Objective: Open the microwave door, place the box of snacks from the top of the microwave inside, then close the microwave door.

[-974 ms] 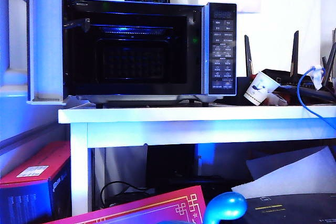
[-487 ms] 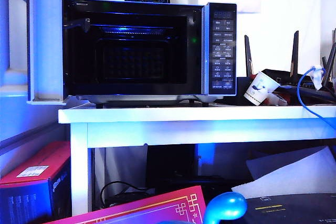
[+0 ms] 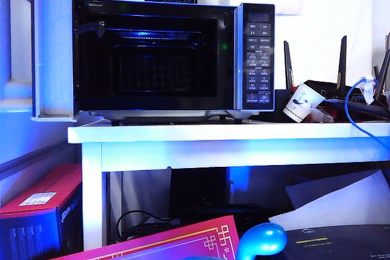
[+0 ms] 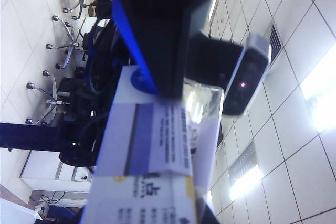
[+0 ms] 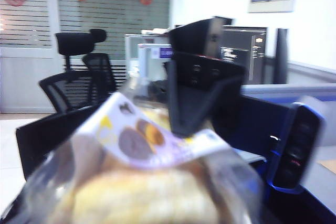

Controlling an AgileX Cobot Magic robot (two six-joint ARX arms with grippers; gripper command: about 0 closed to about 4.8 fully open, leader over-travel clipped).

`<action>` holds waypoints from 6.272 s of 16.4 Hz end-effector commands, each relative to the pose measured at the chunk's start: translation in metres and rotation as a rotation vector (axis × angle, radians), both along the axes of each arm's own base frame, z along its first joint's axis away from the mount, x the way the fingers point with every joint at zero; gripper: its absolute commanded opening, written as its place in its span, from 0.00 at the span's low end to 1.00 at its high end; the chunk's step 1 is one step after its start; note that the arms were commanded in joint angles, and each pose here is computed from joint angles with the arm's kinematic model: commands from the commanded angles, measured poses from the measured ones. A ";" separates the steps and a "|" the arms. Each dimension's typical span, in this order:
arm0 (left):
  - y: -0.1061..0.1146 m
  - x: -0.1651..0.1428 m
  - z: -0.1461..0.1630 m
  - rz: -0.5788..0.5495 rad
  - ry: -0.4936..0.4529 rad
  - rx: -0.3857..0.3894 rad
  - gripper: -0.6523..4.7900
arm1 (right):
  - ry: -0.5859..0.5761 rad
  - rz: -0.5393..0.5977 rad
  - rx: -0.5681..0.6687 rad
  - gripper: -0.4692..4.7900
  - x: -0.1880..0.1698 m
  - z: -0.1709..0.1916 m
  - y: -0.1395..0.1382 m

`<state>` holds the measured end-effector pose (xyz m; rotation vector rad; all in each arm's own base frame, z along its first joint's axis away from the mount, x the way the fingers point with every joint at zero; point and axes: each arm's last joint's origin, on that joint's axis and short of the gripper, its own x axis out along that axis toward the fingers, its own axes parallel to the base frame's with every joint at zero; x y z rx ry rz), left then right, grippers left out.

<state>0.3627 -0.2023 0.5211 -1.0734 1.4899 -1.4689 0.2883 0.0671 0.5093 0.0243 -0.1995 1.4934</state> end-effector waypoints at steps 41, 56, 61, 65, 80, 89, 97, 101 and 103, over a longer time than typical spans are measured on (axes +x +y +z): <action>0.039 0.008 0.023 0.300 -0.668 -0.298 1.00 | -0.001 -0.055 -0.014 0.63 -0.002 0.005 -0.025; 0.090 0.006 0.046 0.530 -1.136 -0.422 0.11 | 0.148 -0.114 0.062 0.63 0.053 -0.035 0.004; 0.114 0.010 0.051 0.716 -1.214 -0.430 0.11 | 0.189 -0.085 0.057 0.63 0.077 -0.066 0.044; 0.115 0.013 0.052 0.846 -1.314 -0.435 0.11 | 0.260 -0.161 0.070 0.63 0.107 -0.106 0.073; 0.175 -0.089 0.098 1.466 -1.791 0.567 0.11 | 0.319 -0.288 0.012 0.63 0.136 -0.169 0.117; 0.151 -0.092 0.090 1.288 -1.754 0.482 0.11 | 0.198 -0.697 0.052 0.63 0.168 -0.258 0.165; 0.151 -0.091 0.085 1.250 -1.717 0.510 0.11 | 0.182 -0.757 0.081 0.65 0.204 -0.272 0.194; 0.151 -0.090 0.082 1.233 -1.695 0.528 0.11 | 0.180 -0.763 0.085 0.65 0.230 -0.280 0.207; 0.151 -0.090 0.081 1.227 -1.688 0.534 0.11 | 0.175 -0.792 0.100 0.65 0.237 -0.283 0.210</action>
